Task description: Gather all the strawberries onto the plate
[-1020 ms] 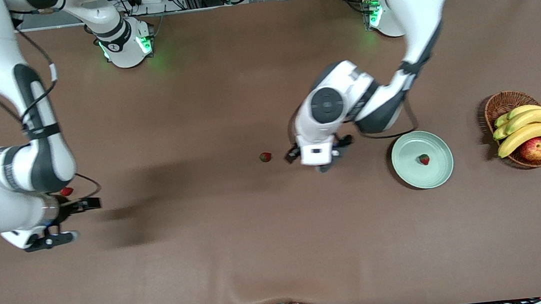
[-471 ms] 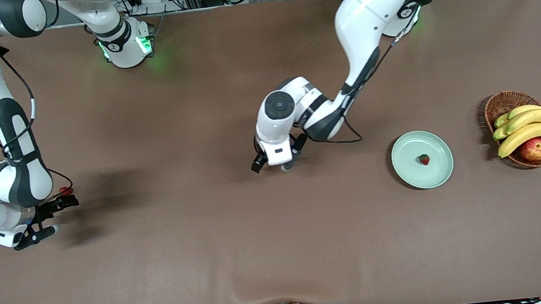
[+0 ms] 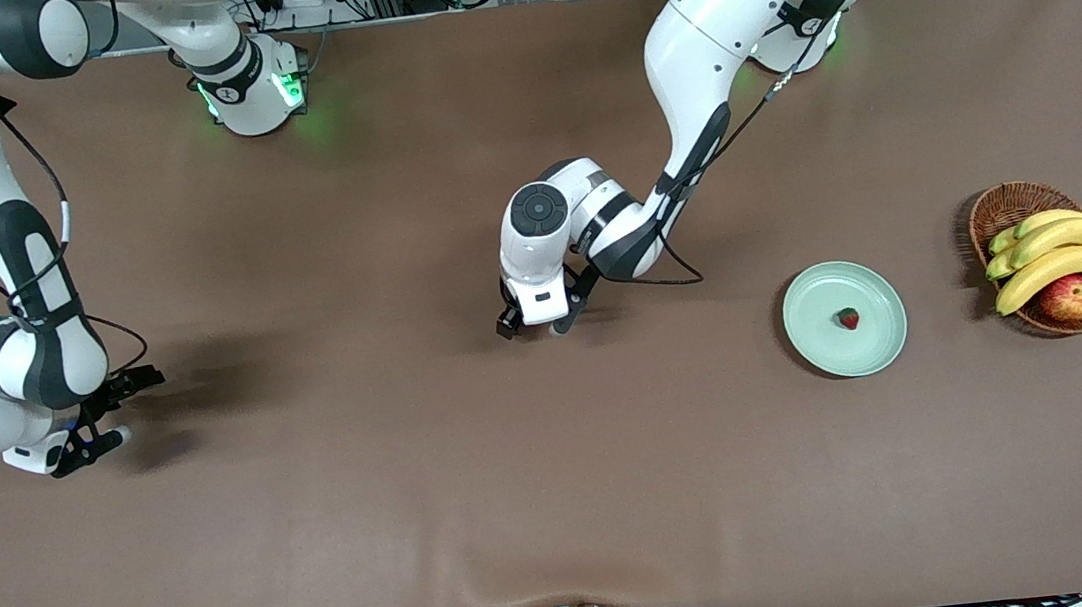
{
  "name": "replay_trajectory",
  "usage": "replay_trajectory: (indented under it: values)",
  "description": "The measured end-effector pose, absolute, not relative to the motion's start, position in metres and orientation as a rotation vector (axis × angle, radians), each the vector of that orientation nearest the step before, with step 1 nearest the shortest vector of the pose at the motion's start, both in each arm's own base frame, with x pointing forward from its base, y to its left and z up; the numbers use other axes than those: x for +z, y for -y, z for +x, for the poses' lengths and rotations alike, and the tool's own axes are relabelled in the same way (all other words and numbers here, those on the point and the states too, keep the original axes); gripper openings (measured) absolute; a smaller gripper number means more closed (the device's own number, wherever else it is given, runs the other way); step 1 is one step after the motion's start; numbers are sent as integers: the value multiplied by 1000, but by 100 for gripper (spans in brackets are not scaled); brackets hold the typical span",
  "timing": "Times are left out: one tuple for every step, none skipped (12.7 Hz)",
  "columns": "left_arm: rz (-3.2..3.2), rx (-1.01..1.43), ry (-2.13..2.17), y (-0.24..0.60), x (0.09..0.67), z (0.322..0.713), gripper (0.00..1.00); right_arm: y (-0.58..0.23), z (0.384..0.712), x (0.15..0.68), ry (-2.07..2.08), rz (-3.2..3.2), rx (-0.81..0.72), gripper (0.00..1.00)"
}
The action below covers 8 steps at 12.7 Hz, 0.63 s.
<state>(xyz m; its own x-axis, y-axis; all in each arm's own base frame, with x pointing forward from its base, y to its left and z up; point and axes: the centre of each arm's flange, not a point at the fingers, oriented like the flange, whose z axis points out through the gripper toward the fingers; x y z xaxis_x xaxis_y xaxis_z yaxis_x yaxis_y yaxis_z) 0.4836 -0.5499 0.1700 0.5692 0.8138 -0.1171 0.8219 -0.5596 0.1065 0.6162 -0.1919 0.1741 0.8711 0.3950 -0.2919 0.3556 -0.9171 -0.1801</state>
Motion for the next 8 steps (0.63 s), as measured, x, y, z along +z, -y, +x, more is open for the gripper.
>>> replay_trajectory:
  values:
    - [2646,-79,-1392,549,171,485,74,200,614,174,601,-2924,503,100]
    - [2644,-78,-1392,550,172,486,67,206,612,174,616,-2927,516,100]
    - [2642,-75,-1392,549,173,487,67,208,610,173,626,-2928,532,94]
    - [2645,-76,-1394,549,173,487,57,208,607,171,628,-2923,545,81]
    - [2651,-77,-1395,549,174,486,45,207,605,169,629,-2917,553,70]
    - [2650,-75,-1395,549,176,487,38,205,603,166,630,-2912,560,70]
    - [2653,-73,-1396,548,175,488,38,205,603,167,636,-2914,562,61]
    - [2661,-74,-1390,548,176,488,37,205,603,167,639,-2916,564,48]
